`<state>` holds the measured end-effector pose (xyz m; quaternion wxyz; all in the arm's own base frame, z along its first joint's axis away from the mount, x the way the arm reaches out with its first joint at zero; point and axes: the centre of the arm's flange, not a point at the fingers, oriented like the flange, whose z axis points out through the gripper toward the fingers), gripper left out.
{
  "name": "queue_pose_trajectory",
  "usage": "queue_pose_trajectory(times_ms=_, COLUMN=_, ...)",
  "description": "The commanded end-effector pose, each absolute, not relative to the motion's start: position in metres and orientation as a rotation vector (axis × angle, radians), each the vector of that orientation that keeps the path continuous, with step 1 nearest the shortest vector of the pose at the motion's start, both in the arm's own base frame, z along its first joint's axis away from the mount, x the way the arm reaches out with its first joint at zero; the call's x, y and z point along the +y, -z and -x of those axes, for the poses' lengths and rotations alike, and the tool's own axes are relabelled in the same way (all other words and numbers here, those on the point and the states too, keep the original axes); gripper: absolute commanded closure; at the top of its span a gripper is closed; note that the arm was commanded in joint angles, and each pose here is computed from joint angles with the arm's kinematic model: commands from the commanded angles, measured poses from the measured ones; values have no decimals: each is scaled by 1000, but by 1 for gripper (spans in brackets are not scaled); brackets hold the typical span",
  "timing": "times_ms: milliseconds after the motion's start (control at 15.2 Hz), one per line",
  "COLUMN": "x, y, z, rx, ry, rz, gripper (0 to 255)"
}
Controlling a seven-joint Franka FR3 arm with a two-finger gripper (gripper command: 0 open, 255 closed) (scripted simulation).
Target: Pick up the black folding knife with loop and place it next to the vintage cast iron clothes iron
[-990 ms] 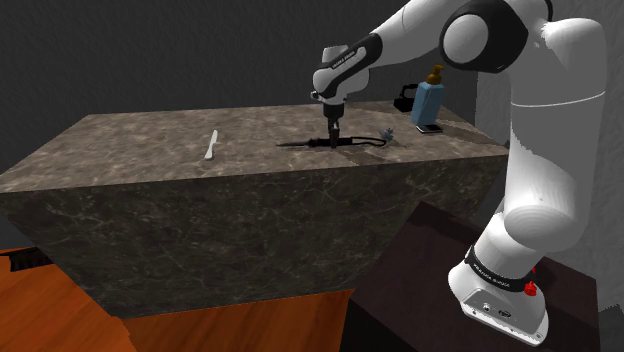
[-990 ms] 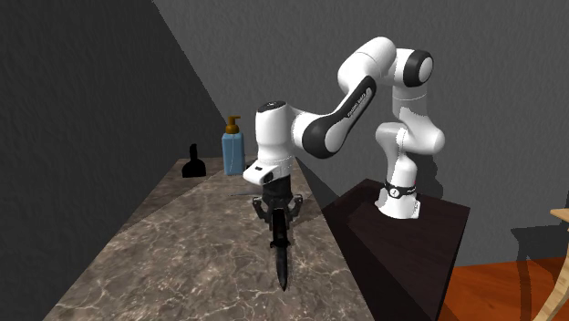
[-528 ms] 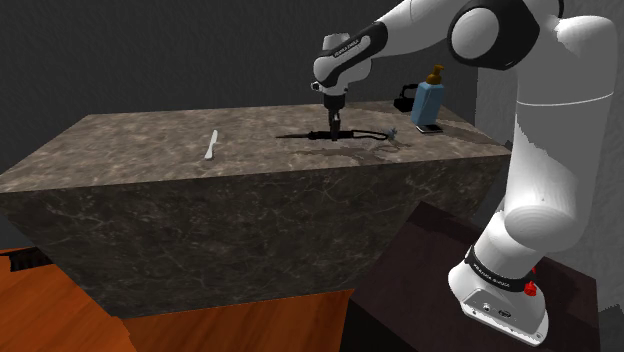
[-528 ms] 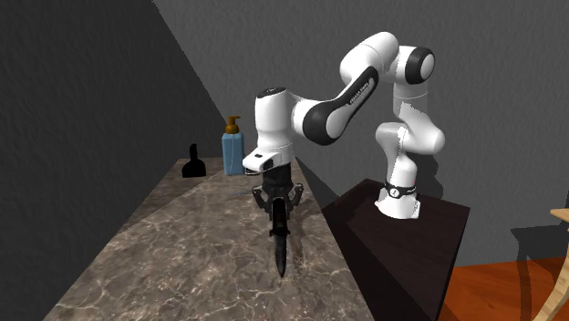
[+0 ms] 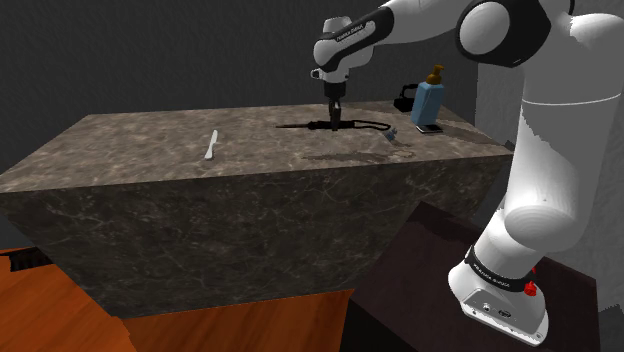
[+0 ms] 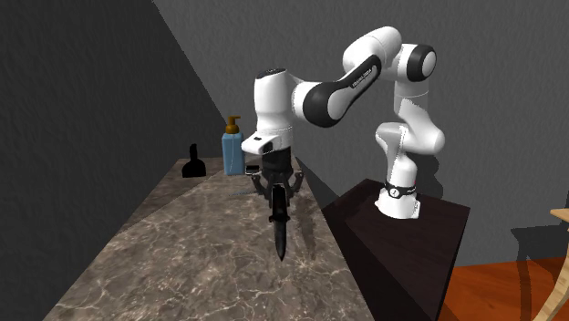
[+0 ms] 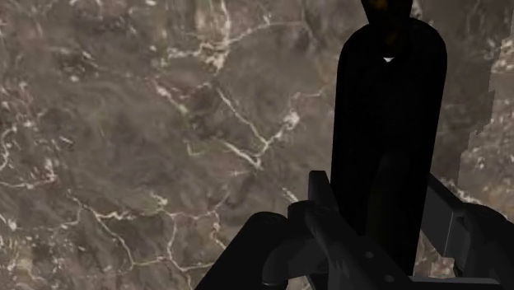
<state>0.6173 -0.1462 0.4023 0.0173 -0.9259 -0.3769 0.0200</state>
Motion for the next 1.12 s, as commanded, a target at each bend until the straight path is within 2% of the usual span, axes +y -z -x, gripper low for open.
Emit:
queue_pose_trajectory(times_ms=0, x=-146, y=-413, z=-617, rx=-1171, ry=-62, rz=2877, gripper=255)
queue_pose_trajectory(times_ms=1056, x=-146, y=-498, z=-617, rx=-1171, ry=-62, rz=2877, gripper=255)
